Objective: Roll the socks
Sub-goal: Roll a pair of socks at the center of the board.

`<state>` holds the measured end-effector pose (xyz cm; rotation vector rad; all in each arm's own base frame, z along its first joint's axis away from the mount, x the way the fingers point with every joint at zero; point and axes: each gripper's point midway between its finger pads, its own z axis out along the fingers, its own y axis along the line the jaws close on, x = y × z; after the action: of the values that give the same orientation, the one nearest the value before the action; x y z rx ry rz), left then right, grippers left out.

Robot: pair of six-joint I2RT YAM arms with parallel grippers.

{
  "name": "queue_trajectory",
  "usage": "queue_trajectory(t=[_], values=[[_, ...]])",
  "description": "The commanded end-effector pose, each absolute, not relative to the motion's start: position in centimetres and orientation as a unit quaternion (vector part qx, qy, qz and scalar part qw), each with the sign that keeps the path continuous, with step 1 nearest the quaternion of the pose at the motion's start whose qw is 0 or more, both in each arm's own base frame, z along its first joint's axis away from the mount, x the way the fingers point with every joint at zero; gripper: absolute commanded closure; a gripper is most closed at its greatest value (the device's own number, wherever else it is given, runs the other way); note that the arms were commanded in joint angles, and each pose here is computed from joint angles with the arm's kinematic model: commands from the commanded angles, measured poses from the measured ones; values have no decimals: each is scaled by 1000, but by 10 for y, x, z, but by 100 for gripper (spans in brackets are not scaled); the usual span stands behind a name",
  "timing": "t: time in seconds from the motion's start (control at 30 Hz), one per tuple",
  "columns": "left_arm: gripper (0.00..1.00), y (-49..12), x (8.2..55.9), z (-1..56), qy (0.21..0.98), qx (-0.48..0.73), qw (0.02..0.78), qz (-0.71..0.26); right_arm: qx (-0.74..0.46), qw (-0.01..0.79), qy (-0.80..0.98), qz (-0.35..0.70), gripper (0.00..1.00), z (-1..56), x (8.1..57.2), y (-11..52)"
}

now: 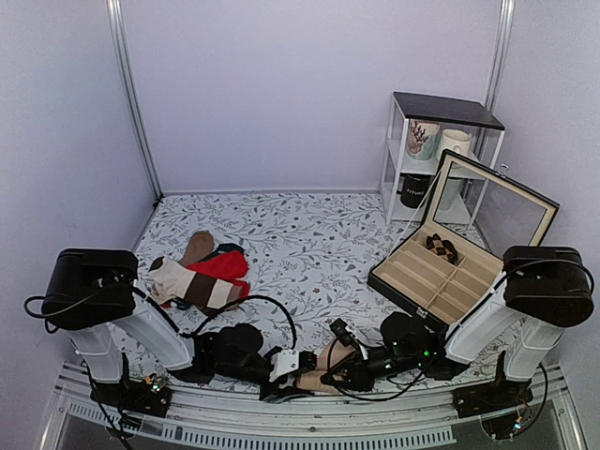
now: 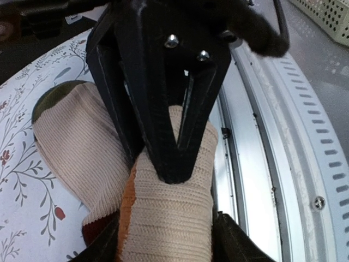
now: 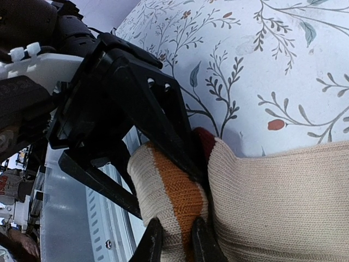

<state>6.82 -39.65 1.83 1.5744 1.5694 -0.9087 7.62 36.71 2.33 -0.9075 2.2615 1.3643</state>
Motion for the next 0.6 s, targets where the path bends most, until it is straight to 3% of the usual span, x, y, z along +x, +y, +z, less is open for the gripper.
queue_trajectory(t=[0.0,0.37,0.57], values=[[46,-394,59,23,605,611,357,-364,-312,33,894,319,87,-73,44,286],[41,-404,63,36,592,614,375,-365,-310,31,896,317,87,-74,44,286],[55,-404,62,15,610,613,347,-363,-310,29,896,317,87,-75,43,285]])
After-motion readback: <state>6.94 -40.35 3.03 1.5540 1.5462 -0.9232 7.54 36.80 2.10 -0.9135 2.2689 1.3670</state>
